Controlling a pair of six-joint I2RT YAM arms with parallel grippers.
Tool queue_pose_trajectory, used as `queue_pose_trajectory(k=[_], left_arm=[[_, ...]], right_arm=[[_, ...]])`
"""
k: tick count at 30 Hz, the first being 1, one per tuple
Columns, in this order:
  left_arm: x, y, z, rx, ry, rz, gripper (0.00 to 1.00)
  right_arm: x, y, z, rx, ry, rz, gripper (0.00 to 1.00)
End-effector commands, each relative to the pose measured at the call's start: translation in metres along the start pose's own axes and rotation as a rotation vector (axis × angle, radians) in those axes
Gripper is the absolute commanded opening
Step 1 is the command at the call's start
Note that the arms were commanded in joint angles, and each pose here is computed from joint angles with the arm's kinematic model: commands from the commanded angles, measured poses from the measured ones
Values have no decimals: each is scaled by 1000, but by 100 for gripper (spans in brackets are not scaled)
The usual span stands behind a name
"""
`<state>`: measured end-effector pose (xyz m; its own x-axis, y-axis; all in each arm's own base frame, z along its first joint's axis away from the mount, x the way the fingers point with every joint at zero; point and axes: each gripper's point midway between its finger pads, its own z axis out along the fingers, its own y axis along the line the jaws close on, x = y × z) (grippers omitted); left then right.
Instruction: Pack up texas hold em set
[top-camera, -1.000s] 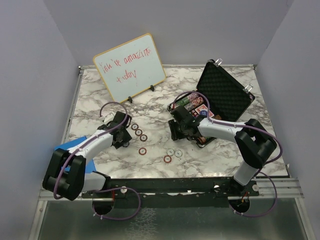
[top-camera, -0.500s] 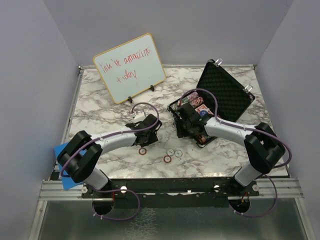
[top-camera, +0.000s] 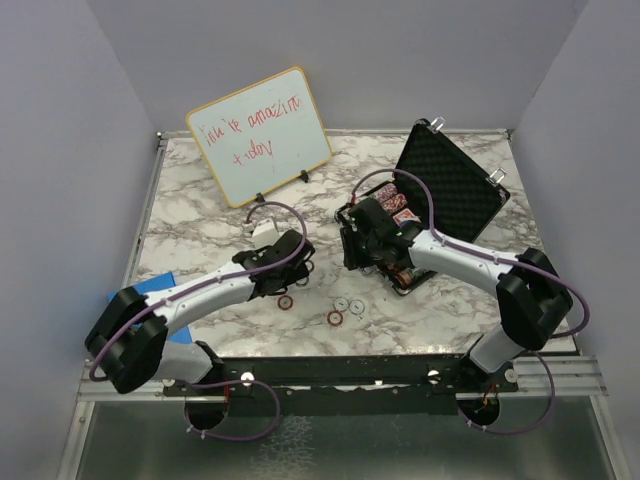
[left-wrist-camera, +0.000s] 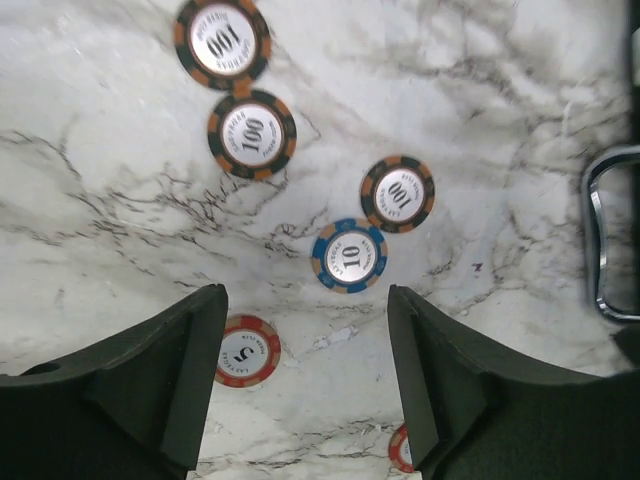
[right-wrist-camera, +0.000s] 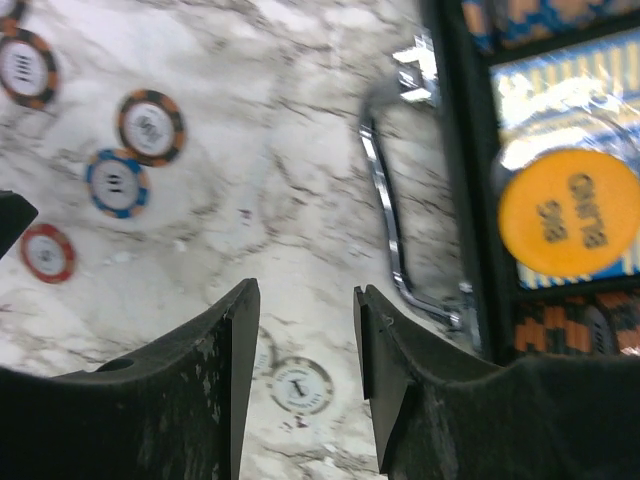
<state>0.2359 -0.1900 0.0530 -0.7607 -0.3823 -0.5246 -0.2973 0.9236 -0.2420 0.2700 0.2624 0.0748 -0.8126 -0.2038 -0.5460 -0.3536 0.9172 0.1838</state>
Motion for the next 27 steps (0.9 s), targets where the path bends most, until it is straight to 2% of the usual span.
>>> queue_pose_trajectory(k=[1,7,11,18,27], left_arm=[[-50,28,-24,-70,-247,-52,73],[-84,58,-58,-58,-452,-207,75],[-91,76,-72,-29,-528,-279,76],[-89,98,-80,32,-592,-332,81],[-80,106,-76,56,-583,-331,86]], right_arm=[[-5,32,4,-27,15,-54,50],[-1,72,29,16,59,-133,56],[-5,91,42,37,81,-157,59],[5,105,64,86,163,-196,64],[25,107,84,145,244,-210,65]])
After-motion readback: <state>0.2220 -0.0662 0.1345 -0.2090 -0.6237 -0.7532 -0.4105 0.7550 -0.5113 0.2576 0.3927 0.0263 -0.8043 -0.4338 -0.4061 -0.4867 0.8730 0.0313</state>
